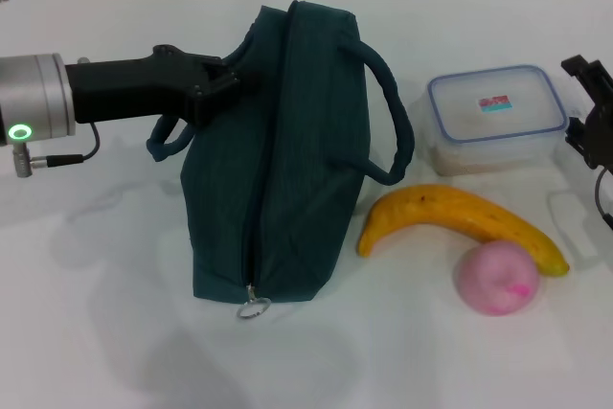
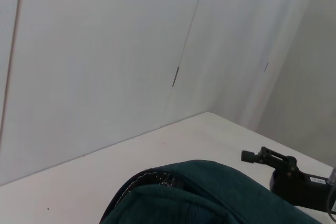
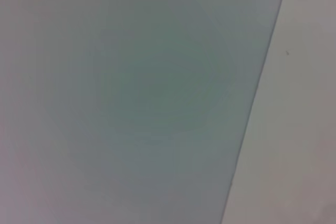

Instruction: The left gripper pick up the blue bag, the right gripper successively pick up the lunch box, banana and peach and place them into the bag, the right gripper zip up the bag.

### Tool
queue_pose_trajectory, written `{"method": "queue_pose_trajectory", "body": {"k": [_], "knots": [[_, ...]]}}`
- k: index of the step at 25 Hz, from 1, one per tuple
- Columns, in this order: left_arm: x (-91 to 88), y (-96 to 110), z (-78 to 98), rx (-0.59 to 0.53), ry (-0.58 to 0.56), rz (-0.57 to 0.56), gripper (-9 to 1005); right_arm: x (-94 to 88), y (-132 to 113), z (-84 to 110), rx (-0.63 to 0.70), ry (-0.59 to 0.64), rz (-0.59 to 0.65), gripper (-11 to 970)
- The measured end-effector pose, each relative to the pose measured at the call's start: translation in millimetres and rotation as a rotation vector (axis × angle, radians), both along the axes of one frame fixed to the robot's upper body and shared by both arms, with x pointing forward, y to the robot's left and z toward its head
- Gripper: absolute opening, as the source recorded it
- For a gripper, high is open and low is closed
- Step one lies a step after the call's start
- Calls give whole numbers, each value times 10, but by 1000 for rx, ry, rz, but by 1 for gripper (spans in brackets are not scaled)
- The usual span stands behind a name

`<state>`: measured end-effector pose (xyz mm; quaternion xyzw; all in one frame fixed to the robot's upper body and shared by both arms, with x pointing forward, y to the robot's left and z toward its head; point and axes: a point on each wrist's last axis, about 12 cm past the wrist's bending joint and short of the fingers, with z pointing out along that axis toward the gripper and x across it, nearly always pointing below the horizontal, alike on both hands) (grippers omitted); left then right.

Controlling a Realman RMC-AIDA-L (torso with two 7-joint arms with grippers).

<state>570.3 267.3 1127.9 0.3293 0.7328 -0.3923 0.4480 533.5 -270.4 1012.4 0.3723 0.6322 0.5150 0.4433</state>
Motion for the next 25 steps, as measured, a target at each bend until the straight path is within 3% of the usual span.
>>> {"method": "queue_pose_trajectory", "body": {"k": [8, 21, 25], "knots": [[12, -13, 10, 0, -3, -4, 41, 128, 68, 50, 13, 11, 19, 869], [20, -76, 2, -1, -32, -19, 42, 175, 71, 79, -7, 0, 30, 868], [30, -76, 15, -10, -32, -13, 42, 162, 56, 66, -11, 5, 24, 782]]}}
